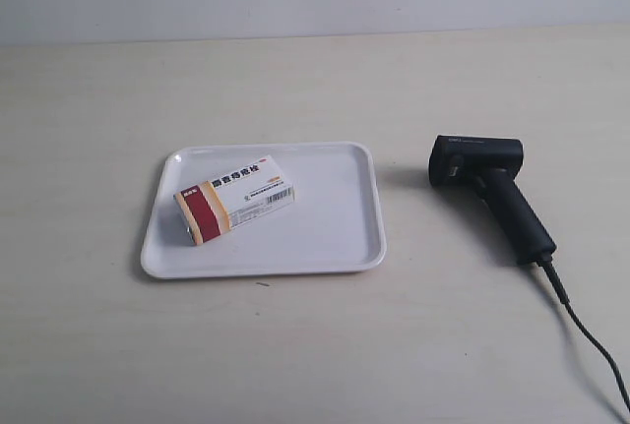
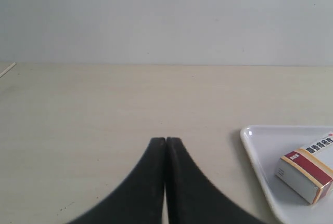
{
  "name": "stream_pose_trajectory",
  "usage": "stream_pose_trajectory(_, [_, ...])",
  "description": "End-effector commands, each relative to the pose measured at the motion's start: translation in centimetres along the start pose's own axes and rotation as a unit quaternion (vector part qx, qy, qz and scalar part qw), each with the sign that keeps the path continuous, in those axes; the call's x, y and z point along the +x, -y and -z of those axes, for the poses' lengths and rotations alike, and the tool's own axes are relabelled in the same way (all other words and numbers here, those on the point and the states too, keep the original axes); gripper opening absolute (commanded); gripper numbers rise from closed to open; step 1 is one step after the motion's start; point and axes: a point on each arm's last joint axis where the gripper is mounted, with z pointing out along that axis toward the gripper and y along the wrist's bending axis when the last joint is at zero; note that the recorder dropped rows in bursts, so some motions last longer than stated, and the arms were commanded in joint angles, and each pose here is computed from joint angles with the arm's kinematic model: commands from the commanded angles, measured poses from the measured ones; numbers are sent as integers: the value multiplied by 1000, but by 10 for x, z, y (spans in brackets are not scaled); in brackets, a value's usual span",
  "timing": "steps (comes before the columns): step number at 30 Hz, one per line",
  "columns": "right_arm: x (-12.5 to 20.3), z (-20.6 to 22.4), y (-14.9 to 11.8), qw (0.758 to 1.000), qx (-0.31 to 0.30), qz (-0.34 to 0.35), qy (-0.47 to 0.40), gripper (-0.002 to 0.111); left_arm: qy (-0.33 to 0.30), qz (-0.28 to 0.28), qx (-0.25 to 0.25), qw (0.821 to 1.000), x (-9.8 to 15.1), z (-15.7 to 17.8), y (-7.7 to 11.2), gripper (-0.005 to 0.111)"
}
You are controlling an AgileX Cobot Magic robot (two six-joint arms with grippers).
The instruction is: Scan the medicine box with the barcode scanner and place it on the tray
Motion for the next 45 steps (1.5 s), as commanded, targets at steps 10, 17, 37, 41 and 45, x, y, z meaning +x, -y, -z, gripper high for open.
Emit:
stream_pose_trajectory(10, [-1,0,0,1000,3,-1,8,1,1,1,-2,1000,0,1,0,3])
stream_pose_trajectory(17, [-1,0,0,1000,3,-1,8,1,1,1,-2,1000,0,1,0,3])
stream_pose_trajectory(37, [43,-10,22,987,66,143,29,1,1,1,-2,1000,0,1,0,3])
stream_pose_trajectory(41, [41,-8,21,990,65,113,48,1,1,1,-2,1000,0,1,0,3])
stream_pose_trajectory(45, [42,-8,21,990,65,113,46,1,1,1,-2,1000,0,1,0,3])
